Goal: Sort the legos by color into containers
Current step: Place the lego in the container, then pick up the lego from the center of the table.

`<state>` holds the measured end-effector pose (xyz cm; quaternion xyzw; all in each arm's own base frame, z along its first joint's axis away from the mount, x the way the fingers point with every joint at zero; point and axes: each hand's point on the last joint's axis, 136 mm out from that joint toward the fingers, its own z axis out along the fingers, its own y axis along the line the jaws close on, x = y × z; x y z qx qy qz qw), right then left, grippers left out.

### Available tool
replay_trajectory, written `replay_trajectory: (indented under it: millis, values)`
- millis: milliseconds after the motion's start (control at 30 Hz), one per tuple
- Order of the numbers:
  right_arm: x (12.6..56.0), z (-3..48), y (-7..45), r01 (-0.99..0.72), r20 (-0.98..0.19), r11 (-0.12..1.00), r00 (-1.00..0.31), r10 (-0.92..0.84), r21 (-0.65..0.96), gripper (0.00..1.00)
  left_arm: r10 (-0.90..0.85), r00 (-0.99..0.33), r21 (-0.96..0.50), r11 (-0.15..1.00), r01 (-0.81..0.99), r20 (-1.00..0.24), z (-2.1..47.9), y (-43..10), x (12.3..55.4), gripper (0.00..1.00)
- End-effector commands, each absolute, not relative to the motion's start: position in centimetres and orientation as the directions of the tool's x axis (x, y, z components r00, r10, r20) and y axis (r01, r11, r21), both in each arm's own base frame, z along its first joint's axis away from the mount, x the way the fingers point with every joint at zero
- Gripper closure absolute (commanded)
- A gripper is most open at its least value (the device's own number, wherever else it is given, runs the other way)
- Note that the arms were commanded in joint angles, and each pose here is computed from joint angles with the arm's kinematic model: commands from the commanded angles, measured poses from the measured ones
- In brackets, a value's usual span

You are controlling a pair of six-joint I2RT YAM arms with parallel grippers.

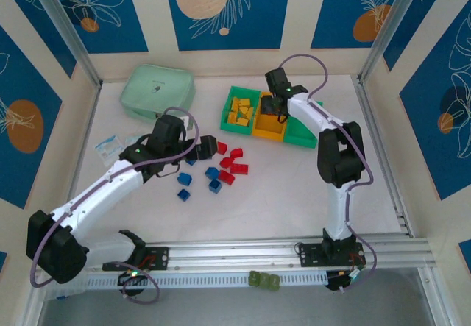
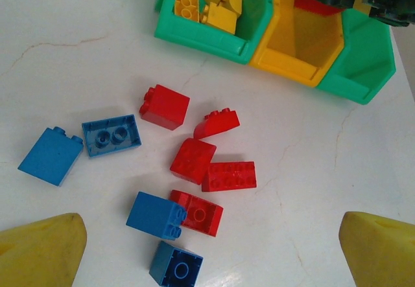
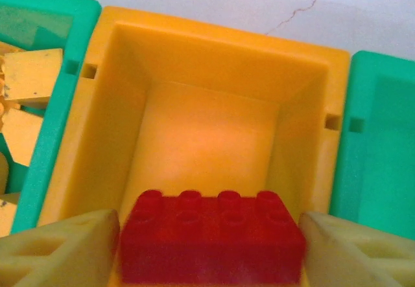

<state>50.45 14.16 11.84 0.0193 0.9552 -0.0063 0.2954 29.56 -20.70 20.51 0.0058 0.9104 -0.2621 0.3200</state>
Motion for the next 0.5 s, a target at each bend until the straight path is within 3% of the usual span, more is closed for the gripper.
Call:
replay_trajectory:
  millis: [0, 100, 233, 467]
  values:
    - [50.3, 16.0, 15.8, -0.043, -0.602, 0.998, -0.798, -0.002, 0.054, 0.20, -0.183, -0.766, -0.492, 0.849, 0.192, -0.616, 22.7, -20.7, 30.5, 0.01]
    - [49.4, 17.3, 15.4, -0.038, -0.612, 0.999, -0.791, -0.010, 0.034, 0.17, -0.207, -0.760, -0.519, 0.833, 0.194, -0.616, 23.7, -20.8, 30.4, 0.01]
    - [46.4, 18.5, 17.3, -0.102, -0.596, 0.985, -0.803, 0.001, 0.139, 0.16, -0.219, -0.747, -0.534, 0.819, 0.210, -0.628, 24.7, -20.6, 29.8, 0.01]
    - [39.2, 15.7, 21.5, -0.245, -0.514, 0.946, -0.852, -0.105, 0.213, 0.11, -0.209, -0.750, -0.498, 0.848, 0.181, -0.628, 23.8, -18.7, 28.1, 0.01]
